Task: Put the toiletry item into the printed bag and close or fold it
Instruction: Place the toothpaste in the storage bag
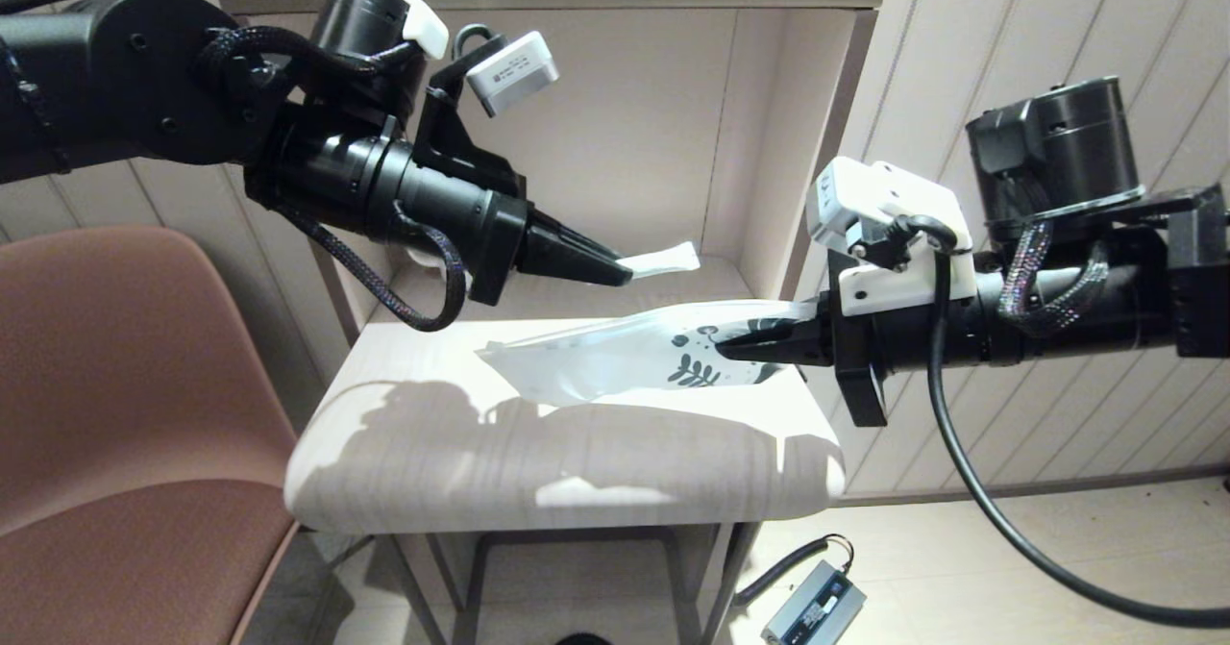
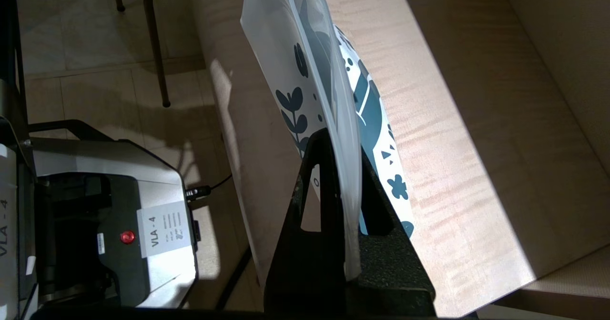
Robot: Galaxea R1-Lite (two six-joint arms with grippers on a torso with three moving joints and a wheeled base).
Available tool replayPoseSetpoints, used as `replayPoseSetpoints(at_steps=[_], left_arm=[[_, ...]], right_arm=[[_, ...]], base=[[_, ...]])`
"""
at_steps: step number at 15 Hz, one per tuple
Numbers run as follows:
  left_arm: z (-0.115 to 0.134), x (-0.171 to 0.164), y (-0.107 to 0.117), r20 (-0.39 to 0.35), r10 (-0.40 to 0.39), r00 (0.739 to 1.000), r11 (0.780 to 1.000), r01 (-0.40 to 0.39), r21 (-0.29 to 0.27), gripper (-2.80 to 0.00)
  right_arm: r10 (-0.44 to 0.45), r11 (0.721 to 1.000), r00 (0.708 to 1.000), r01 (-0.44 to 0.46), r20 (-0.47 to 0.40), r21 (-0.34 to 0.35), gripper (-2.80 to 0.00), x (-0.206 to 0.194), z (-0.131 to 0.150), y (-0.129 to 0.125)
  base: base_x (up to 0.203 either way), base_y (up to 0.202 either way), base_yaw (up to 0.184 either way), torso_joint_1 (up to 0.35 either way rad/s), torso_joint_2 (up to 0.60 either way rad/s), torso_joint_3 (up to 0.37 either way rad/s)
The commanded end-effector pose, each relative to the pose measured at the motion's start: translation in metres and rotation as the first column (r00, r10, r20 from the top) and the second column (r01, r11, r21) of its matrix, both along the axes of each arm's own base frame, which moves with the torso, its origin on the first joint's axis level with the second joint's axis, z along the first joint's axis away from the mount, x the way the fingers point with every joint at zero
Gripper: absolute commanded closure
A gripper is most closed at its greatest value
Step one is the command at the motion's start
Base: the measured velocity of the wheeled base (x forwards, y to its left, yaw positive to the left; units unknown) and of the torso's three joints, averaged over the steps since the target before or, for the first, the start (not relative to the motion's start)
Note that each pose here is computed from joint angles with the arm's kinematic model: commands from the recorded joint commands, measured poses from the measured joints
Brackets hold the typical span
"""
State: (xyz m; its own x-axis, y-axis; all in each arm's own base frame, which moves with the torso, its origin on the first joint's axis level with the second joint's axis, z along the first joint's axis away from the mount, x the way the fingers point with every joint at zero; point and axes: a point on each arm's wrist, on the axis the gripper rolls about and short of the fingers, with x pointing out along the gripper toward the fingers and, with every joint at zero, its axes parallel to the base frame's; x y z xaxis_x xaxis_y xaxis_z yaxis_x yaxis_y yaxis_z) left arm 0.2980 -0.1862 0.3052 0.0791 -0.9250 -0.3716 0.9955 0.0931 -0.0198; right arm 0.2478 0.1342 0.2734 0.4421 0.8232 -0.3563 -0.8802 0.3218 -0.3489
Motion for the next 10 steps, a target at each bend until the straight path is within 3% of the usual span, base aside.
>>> replayPoseSetpoints(at_steps=[1, 5, 10], left_arm=[[0.008, -0.01, 0.002, 0.021, -0.01, 1.0, 1.0, 0.01, -0.007, 0.0], [0.002, -0.024, -0.014, 0.056, -0.027, 0.998, 0.998, 0.024, 0.052, 0.0], [0.001, -0.03, -0.021, 0.074, -0.026, 0.997, 0.997, 0.02, 0.077, 0.0]], right_arm=[[0.006, 1.0, 1.0, -0.006, 0.0, -0.001, 0.0, 0.001, -0.001, 0.001], [0.005, 1.0, 1.0, -0.005, -0.001, -0.001, 0.0, 0.003, -0.001, 0.002], [0.004, 1.0, 1.0, -0.004, -0.013, -0.008, 0.0, 0.006, -0.005, 0.003]], base=[[0.0, 0.0, 0.0, 0.0, 0.0, 0.0], [0.0, 0.0, 0.0, 0.0, 0.0, 0.0], [0.0, 0.0, 0.0, 0.0, 0.0, 0.0]])
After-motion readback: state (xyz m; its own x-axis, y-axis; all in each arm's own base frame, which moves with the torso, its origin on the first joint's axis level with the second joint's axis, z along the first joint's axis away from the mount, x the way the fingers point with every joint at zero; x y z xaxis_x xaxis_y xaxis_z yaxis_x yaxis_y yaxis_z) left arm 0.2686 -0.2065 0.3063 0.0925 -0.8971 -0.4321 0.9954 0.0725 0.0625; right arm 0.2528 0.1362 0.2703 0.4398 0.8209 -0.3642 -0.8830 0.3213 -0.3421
